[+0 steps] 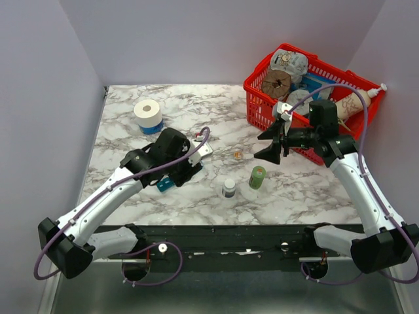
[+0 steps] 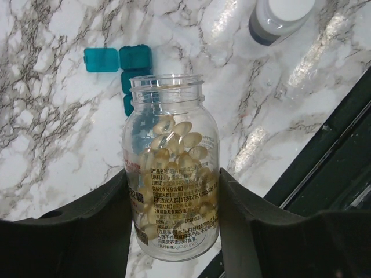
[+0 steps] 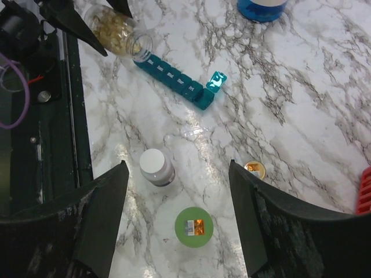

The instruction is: Sort the pills into containers

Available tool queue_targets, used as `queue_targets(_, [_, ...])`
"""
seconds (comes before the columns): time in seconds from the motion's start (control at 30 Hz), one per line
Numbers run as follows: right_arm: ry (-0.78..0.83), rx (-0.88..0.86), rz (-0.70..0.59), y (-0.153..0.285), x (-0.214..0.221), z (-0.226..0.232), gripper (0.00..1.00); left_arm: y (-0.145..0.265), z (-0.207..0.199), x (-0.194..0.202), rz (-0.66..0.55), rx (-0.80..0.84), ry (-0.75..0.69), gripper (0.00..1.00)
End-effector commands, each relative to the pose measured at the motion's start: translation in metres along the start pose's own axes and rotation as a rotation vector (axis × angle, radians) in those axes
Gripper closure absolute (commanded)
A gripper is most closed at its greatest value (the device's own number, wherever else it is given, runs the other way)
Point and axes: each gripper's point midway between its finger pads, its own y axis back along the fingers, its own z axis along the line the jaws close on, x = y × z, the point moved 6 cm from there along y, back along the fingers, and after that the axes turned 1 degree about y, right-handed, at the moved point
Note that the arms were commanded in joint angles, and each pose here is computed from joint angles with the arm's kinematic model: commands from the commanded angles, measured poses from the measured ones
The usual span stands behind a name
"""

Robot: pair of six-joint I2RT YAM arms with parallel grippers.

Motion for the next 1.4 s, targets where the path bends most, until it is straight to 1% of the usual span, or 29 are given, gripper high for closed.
queue_targets(0.0, [0.021,-0.027,-0.035,-0.001,-0.003,0.001,0.21,-0.001,-0.002,-0.005,-0.134,-0.020,-0.036,1.00])
queue_targets(0.03, [0.018,-0.027,-0.034,-0.001,-0.003,0.001,0.21,-0.002,-0.002,-0.003,-0.150,-0.009,-0.032,1.00])
queue_targets(0.13, [0.014,-0.027,-0.032,-0.001,0.001,0.001,0.21,-0.009,-0.002,0.002,-0.098,-0.011,-0.063,1.00])
queue_targets(0.17, [0.015,-0.025,-0.032,-0.002,0.001,0.001,0.21,-0.012,0.004,0.008,-0.072,-0.058,-0.079,1.00])
queue_targets(0.2, [0.013,-0.026,-0.030,-0.002,0.002,0.000,0.21,-0.020,0.007,0.022,-0.021,-0.070,-0.097,1.00])
queue_targets(0.27, [0.008,-0.028,-0.027,-0.003,0.003,-0.001,0.21,-0.024,0.011,0.025,0.011,-0.078,-0.121,1.00])
queue_targets(0.4, [-0.012,-0.040,-0.021,-0.006,0.009,-0.002,0.21,-0.037,0.020,0.021,-0.089,-0.083,-0.179,1.00])
queue_targets(0.57, [-0.017,-0.047,-0.015,-0.009,0.014,-0.002,0.21,-0.050,0.047,0.029,-0.052,-0.110,-0.167,1.00])
queue_targets(0.7, [-0.031,-0.052,-0.008,-0.011,0.021,-0.004,0.21,-0.060,0.059,0.029,-0.043,-0.109,-0.231,1.00])
queue_targets(0.83, [-0.047,-0.060,-0.003,-0.015,0.028,-0.005,0.21,-0.075,0.065,0.027,-0.017,-0.070,-0.269,1.00])
queue_targets(0.97, [-0.048,-0.039,0.010,-0.014,0.031,-0.008,0.21,-0.092,0.070,0.032,0.051,-0.038,-0.280,1.00])
queue_targets(1.2, [-0.045,-0.037,0.009,-0.014,0.030,-0.007,0.21,-0.101,0.076,0.027,0.085,-0.034,-0.285,1.00])
queue_targets(1.37, [-0.047,-0.024,0.015,-0.013,0.030,-0.008,0.21,-0.108,0.079,0.032,0.142,-0.021,-0.274,1.00])
